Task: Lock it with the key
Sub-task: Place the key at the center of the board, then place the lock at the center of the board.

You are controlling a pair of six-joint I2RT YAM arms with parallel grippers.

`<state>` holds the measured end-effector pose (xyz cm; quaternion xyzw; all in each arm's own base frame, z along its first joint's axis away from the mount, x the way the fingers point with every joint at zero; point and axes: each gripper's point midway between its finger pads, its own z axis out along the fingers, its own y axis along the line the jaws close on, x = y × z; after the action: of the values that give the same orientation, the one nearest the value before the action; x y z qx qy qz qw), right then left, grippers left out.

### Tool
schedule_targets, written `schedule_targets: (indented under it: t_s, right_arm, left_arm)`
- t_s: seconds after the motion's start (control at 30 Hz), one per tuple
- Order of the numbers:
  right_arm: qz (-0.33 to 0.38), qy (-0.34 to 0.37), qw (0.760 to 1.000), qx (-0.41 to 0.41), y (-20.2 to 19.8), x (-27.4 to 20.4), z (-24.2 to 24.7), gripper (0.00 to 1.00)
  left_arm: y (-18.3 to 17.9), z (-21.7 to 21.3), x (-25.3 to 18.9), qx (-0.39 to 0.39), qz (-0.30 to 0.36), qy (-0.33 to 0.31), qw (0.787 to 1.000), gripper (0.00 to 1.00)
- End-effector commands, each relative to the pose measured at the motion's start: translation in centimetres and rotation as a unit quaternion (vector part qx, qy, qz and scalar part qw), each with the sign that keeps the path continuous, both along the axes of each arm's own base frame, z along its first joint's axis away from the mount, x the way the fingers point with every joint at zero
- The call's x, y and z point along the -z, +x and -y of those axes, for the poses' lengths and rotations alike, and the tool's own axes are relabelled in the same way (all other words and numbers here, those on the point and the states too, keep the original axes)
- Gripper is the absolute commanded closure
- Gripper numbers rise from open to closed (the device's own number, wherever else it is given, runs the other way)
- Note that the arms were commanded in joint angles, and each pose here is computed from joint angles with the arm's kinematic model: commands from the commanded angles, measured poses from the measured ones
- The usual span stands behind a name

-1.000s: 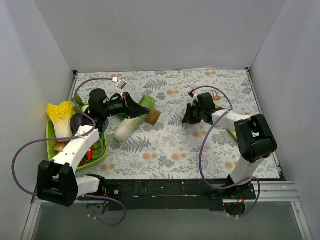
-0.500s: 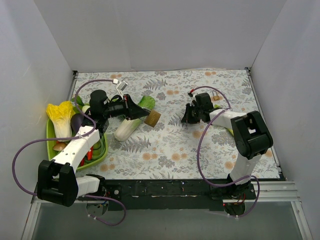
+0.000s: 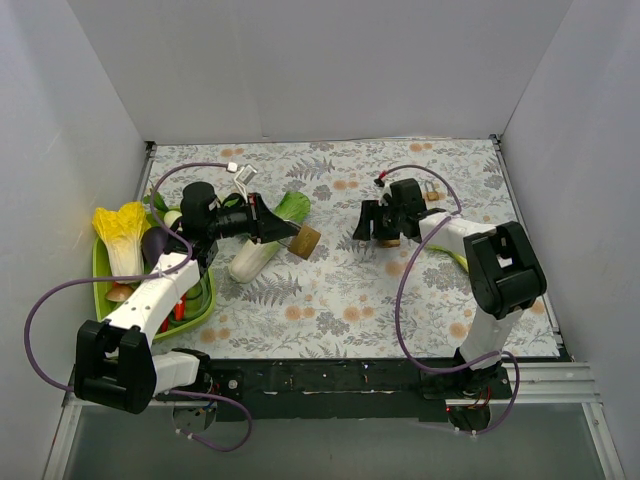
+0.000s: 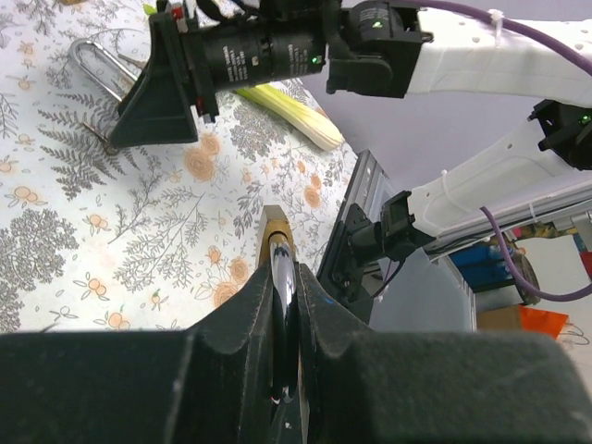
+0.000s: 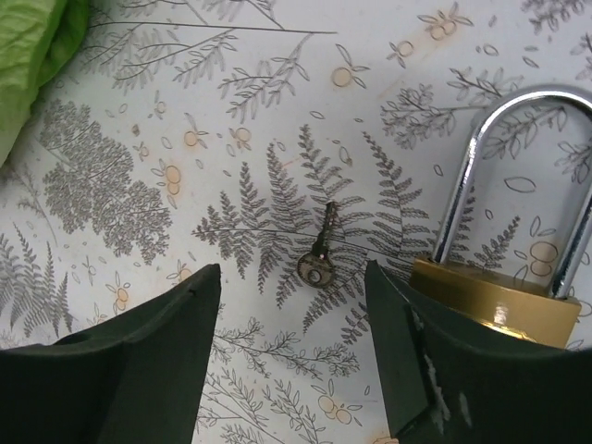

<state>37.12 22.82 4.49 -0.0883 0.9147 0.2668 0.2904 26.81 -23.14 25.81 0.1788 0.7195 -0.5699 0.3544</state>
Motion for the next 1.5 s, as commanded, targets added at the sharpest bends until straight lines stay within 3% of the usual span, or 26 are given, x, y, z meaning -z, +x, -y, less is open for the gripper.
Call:
schedule_targets:
  t_s: [0.0, 0.1, 0.3, 0.43, 0.63, 1.0, 1.2, 1.47]
  right_arm:
    - [0.092, 0.033, 0.992, -0.076, 0.5, -7.1, -2.8, 0.24]
    - [0.156, 0.038, 0.976, -0.148, -0.7, -10.6, -4.1, 0.1]
    - [0.266, 0.034, 0.926, -0.265, -4.5, -15.6, -4.5, 0.07]
    - [0.282, 0.049, 0.9, -0.33, -8.6, -17.7, -7.0, 0.05]
    - [0.272, 0.044, 0.88, -0.388, -12.6, -18.2, -10.4, 0.04]
    - [0.276, 0.035, 0.864, -0.419, -14.4, -18.3, -14.6, 0.02]
    - [0.291, 0.003, 0.871, -0.397, -13.3, -18.0, -15.4, 0.02]
    - [0.303, -0.026, 0.872, -0.384, -13.0, -17.4, -15.6, 0.16]
  left_arm:
    - [-1.2, -0.2, -1.6, 0.007, 0.013, -0.004, 1.0, 1.0]
    - [-1.5, -0.4, -0.7, 0.007, -0.019, 0.004, 1.0, 1.0]
    - [-2.1, -0.4, 0.1, 0.005, -0.051, 0.004, 0.999, 1.0]
    - [-2.1, -0.4, 0.8, -0.001, -0.076, -0.006, 0.997, 1.0]
    - [-1.9, -0.1, 1.0, -0.005, -0.106, -0.025, 0.994, 1.0]
    - [-1.9, 0.1, 0.6, -0.001, -0.122, -0.042, 0.992, 1.0]
    - [-1.7, 0.1, 0.4, -0.006, -0.129, -0.05, 0.99, 1.0]
    - [-1.7, 0.1, 0.6, -0.013, -0.143, -0.059, 0.988, 1.0]
